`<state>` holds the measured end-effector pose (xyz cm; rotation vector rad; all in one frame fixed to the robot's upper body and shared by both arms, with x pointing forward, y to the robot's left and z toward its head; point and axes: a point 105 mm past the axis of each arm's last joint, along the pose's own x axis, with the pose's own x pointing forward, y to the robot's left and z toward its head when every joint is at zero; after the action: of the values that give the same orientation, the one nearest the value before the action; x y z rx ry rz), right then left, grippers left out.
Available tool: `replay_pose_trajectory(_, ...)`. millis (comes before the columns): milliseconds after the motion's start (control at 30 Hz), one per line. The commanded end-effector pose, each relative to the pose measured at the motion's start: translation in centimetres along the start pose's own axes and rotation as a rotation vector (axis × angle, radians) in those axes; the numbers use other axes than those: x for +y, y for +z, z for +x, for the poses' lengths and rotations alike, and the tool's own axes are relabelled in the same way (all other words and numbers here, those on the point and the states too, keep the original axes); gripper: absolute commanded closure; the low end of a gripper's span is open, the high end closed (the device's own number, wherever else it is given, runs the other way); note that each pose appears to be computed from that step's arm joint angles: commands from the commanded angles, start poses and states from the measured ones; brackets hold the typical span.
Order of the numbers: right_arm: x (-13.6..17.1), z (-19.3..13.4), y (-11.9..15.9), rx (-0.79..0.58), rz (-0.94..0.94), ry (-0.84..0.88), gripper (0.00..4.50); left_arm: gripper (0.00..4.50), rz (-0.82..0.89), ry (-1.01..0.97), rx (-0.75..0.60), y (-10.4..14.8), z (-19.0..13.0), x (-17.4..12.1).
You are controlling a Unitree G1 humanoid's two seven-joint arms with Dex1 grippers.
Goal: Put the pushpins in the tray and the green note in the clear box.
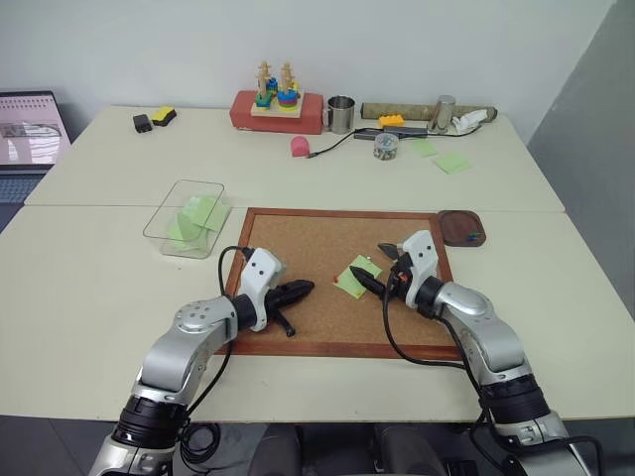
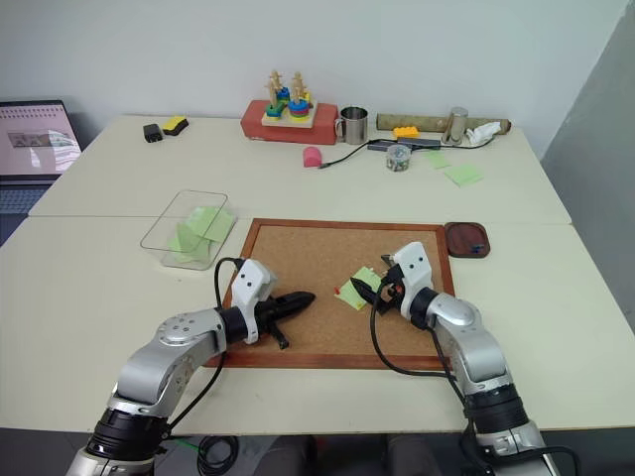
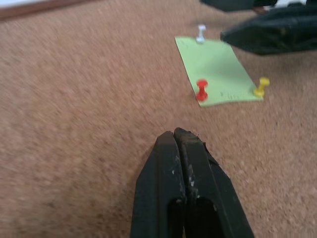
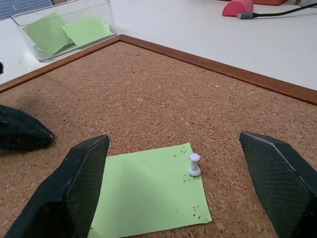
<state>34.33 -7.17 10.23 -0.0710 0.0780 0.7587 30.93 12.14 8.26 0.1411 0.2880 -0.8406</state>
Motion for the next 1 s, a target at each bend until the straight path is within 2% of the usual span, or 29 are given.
replay_pose_trajectory(33,-0.1,0.7,0.9,-0.027,-0.021,-0.014,0.17,4.47,0.011,0.013,0.063,-1.3,0.3,-0.1)
replay_pose_trajectory(233,-0.1,0.9,0.4,-0.010,-0.006,-0.012,0.17,4.47,-0.004,0.011,0.025,-0.4,0.6,-0.4)
replay_pose_trajectory(333,-0.1,0.9,0.3,-0.010,-0.004,-0.011,0.59,4.50,0.010,0.023,0.024,-0.4,0.5,-0.3)
replay_pose_trajectory(467,0.0,1.0,0.3,-0.012,-0.001,-0.009,1.47,4.50,0.006,0.025,0.022,-0.3,0.4,-0.2)
replay_pose_trajectory(767,-0.1,1.1,0.4,-0.017,0.001,-0.014,3.10,4.50,0.008,0.019,0.022,-0.3,0.4,-0.3)
replay_pose_trajectory(967,-0.3,1.1,0.5,-0.025,-0.005,-0.035,4.42,4.50,0.001,0.008,0.016,-0.1,0.5,-0.6)
replay_pose_trajectory(1000,-0.3,1.1,0.5,-0.025,-0.007,-0.037,4.48,4.50,0.001,0.007,0.016,-0.1,0.5,-0.6)
